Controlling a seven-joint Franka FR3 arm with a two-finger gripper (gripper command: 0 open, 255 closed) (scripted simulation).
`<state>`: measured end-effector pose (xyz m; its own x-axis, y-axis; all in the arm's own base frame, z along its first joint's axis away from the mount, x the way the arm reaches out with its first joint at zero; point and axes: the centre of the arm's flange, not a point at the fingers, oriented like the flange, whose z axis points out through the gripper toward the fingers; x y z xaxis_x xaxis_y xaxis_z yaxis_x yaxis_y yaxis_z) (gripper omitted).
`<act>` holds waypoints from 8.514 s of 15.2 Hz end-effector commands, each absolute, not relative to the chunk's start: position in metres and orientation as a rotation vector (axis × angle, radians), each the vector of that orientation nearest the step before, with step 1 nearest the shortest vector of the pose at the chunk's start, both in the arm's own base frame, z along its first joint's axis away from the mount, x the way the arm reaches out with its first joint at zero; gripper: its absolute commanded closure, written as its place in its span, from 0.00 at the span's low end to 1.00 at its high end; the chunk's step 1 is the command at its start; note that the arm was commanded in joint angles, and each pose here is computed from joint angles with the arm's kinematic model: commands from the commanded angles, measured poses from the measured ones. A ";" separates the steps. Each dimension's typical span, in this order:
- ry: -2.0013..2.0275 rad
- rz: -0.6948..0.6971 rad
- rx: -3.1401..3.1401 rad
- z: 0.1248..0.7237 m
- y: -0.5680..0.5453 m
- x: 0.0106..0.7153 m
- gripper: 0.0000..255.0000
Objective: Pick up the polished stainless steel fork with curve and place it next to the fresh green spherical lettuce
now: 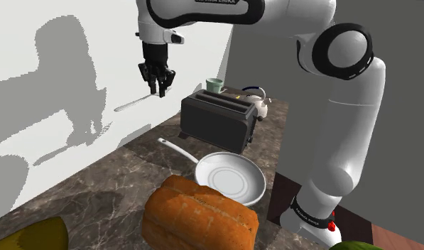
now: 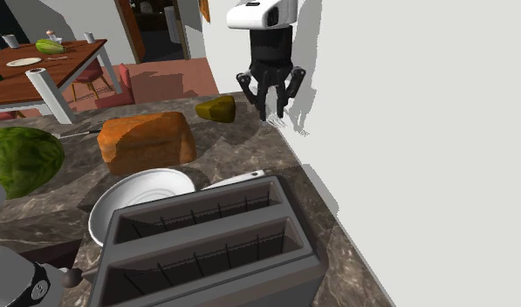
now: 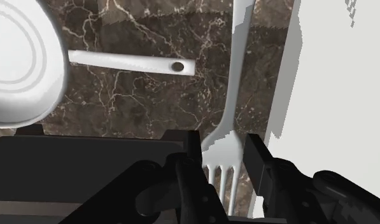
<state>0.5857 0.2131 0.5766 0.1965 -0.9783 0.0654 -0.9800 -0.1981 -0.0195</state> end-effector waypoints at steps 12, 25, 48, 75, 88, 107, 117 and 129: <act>-1.975 0.098 2.407 0.577 0.219 0.413 1.00; -1.975 0.098 2.407 0.577 0.227 0.242 1.00; -1.975 0.098 2.407 0.577 0.242 -0.062 1.00; -1.975 0.098 2.407 0.557 0.257 -0.368 1.00; -1.975 0.098 2.407 0.488 0.257 -0.368 1.00; -1.974 0.098 2.407 0.388 0.257 -0.368 1.00; -1.974 0.098 2.407 0.345 0.257 -0.368 1.00; -1.975 0.098 2.407 0.345 0.257 -0.368 0.00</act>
<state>-0.3680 0.2571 0.3448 0.1944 -0.9787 0.0654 -0.9804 -0.1960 -0.0188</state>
